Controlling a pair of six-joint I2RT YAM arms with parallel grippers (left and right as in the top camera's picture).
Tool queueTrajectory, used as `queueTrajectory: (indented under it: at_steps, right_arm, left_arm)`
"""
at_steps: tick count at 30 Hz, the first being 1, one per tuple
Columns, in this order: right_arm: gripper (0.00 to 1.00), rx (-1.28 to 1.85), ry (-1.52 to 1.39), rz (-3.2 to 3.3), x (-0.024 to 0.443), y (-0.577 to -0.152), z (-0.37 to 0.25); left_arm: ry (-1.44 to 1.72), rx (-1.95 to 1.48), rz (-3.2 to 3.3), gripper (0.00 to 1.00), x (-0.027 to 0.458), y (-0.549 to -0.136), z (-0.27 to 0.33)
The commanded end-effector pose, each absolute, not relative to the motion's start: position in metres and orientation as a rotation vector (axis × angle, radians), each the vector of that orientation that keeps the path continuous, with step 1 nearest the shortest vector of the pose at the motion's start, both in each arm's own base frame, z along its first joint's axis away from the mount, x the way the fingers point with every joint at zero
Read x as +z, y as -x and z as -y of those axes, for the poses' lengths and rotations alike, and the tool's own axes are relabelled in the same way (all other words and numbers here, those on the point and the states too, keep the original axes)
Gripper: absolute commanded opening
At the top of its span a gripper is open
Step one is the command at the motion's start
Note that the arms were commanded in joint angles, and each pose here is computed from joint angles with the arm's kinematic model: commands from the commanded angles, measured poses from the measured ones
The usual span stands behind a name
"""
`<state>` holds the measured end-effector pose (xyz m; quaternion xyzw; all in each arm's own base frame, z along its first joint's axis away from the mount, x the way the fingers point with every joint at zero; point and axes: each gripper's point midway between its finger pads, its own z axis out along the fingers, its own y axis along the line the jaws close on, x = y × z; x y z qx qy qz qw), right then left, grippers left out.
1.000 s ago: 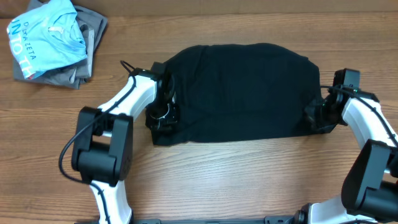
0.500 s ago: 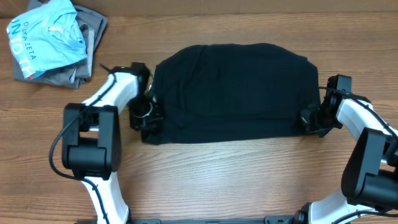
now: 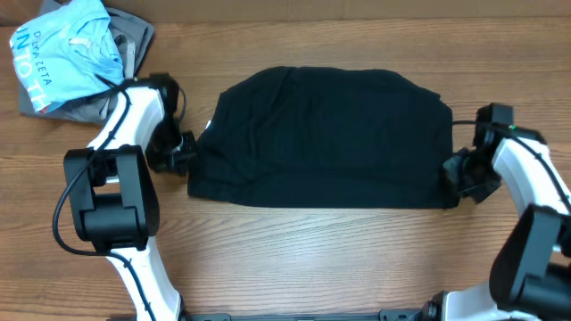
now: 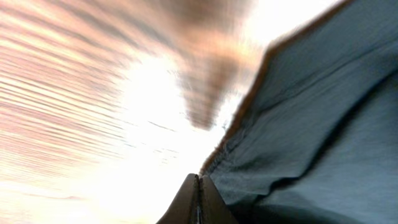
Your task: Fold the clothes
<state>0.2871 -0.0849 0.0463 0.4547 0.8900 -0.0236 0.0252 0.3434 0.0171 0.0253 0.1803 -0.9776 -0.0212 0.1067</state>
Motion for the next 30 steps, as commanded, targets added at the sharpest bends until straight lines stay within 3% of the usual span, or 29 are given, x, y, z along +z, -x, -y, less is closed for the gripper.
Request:
queueTrajectory:
  at_steps: [1, 2, 3, 5, 9, 11, 19, 30]
  right_arm:
    - [0.28, -0.145, -1.364, -2.613, 0.092, -0.306, 0.105]
    - [0.58, -0.135, -1.358, -2.604, 0.100, -0.310, 0.106]
    - [0.66, -0.116, -1.331, -2.612, 0.102, -0.314, 0.104]
    - [0.73, -0.044, -1.277, -2.631, 0.104, -0.321, 0.097]
    - [0.77, 0.059, -1.273, -2.645, 0.103, -0.325, 0.086]
    - [0.78, 0.064, -1.273, -2.645, 0.103, -0.325, 0.085]
    - [0.81, 0.063, -1.273, -2.647, 0.102, -0.325, 0.085]
    - [0.81, 0.063, -1.245, -2.666, 0.102, -0.324, 0.084]
  left_arm:
    - [-0.617, -0.156, 3.056, 0.09, 0.082, -0.378, -0.033]
    - [-0.624, -0.104, 3.101, 0.31, 0.099, -0.386, -0.028]
    - [-0.618, -0.050, 3.123, 0.45, 0.107, -0.389, -0.021]
    - [-0.560, 0.103, 3.141, 0.50, 0.114, -0.391, 0.000]
    - [-0.378, 0.379, 3.073, 0.81, 0.110, -0.378, 0.054]
    - [-0.311, 0.393, 3.008, 0.89, 0.092, -0.359, 0.081]
    - [-0.318, 0.352, 2.909, 0.89, 0.049, -0.321, 0.125]
    - [-0.339, 0.401, 2.998, 0.78, 0.023, -0.338, 0.126]
